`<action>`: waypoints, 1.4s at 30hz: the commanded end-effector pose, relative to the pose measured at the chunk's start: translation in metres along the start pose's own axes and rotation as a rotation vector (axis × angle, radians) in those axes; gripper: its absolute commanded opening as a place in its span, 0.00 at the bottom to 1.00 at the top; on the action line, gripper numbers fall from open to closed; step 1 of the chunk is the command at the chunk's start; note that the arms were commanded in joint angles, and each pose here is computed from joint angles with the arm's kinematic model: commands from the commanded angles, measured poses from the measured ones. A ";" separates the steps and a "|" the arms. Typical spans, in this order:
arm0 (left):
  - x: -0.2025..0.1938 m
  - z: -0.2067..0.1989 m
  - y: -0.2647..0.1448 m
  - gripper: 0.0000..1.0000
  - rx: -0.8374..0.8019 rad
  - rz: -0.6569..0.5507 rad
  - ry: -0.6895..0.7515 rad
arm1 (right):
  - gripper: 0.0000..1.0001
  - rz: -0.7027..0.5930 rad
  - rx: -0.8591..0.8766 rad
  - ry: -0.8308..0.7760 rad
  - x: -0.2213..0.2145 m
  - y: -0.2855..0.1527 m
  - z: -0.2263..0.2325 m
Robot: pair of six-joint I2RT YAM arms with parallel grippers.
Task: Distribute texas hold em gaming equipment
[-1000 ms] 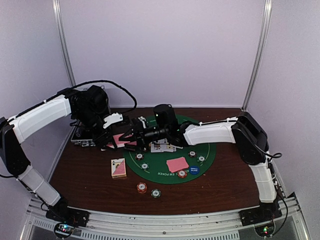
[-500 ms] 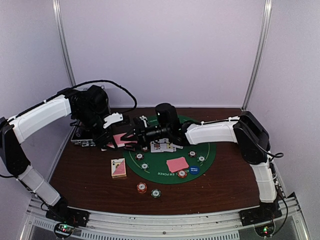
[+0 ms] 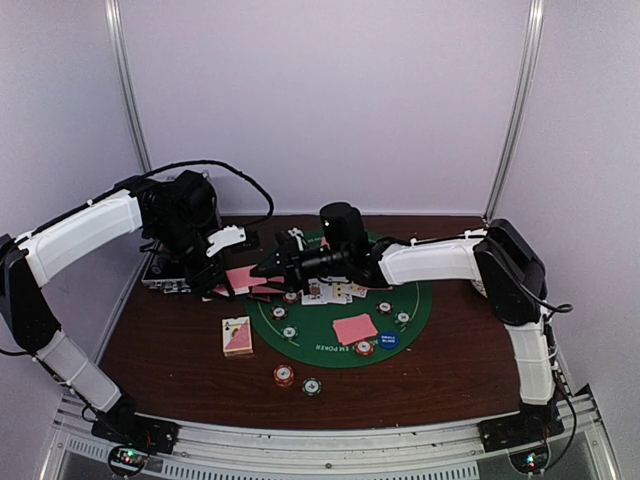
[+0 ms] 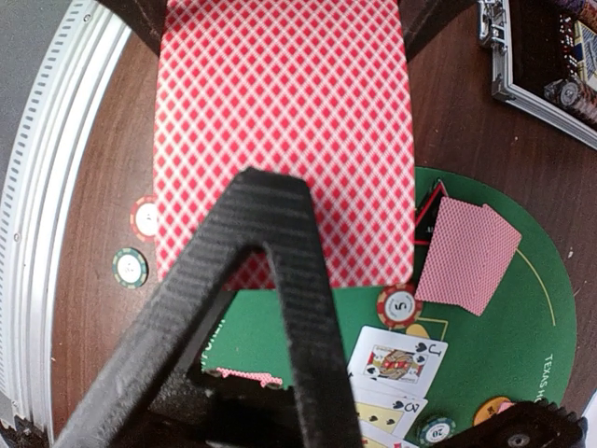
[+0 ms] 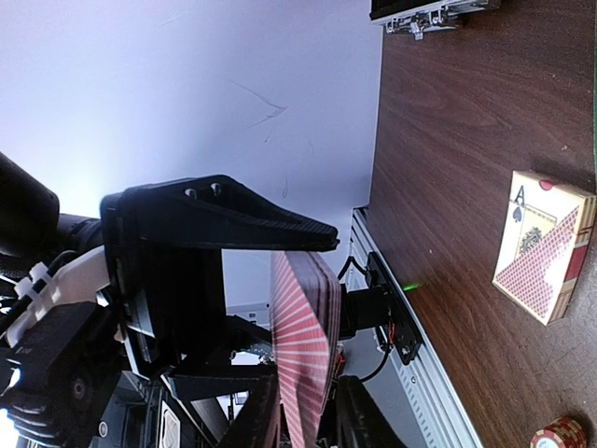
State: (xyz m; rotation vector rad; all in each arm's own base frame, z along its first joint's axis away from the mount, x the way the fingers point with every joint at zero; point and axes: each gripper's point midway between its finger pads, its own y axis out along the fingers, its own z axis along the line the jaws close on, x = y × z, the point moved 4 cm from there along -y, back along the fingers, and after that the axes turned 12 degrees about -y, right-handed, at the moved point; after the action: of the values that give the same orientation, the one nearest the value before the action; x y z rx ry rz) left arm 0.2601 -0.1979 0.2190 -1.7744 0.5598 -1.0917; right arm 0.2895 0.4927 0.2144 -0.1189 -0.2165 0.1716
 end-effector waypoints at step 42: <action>-0.041 0.020 0.001 0.00 0.066 0.009 -0.071 | 0.00 -0.163 -0.693 -0.016 0.034 -0.242 -0.133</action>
State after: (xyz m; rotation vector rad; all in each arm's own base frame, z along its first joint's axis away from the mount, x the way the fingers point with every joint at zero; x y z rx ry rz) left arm 0.2574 -0.1654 0.1896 -1.7534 0.5342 -0.9732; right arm 0.3912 0.2661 0.1610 -0.6470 -0.2953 -0.1100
